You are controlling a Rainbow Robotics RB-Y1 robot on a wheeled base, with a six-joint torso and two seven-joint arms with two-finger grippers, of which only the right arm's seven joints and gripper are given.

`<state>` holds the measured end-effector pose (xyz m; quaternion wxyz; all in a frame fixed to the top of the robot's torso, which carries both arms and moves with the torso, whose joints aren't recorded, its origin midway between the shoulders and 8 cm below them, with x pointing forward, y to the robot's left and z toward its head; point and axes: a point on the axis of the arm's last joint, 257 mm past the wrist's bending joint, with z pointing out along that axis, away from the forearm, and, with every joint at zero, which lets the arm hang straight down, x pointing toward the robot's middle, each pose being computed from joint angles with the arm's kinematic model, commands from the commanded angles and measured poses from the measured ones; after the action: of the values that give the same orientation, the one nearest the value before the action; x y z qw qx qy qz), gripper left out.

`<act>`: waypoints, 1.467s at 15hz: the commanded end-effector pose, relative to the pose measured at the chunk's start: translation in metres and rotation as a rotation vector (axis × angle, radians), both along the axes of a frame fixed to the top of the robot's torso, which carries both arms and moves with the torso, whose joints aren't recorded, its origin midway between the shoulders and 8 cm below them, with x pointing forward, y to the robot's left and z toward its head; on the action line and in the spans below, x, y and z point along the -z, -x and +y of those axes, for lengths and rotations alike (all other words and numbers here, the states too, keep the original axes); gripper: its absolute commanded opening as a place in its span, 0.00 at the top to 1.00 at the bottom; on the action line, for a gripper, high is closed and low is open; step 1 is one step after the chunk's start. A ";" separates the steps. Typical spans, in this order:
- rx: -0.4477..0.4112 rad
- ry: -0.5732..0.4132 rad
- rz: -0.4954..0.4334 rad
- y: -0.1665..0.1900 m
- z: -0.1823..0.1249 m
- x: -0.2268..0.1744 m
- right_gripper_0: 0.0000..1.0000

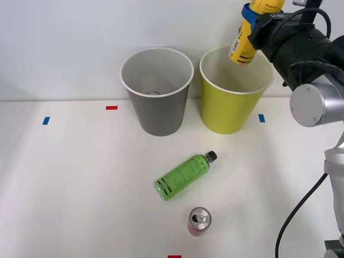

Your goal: Put cans in the gray bin, plastic bottles in the light green bin

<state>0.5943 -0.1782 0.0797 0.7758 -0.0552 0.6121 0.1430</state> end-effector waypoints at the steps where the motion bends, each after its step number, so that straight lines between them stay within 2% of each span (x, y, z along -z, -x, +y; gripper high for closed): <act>1: 0.006 0.014 0.011 -0.015 0.003 0.003 1.00; 5: 0.010 0.025 0.007 -0.021 0.006 0.007 1.00; 7: 0.008 0.031 0.007 -0.021 0.008 0.009 0.17; 8: 0.004 0.032 0.009 -0.020 0.010 0.009 0.00; 12: -0.016 0.041 -0.031 -0.016 0.020 0.004 0.00; 16: 0.005 0.081 -0.071 0.000 0.012 0.006 0.00; 20: 0.036 0.134 -0.182 0.053 -0.003 0.002 0.00; 22: 0.054 0.144 -0.188 0.074 -0.012 0.016 0.00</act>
<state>0.5323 -0.1855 0.0682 0.8239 -0.1060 0.5510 0.0797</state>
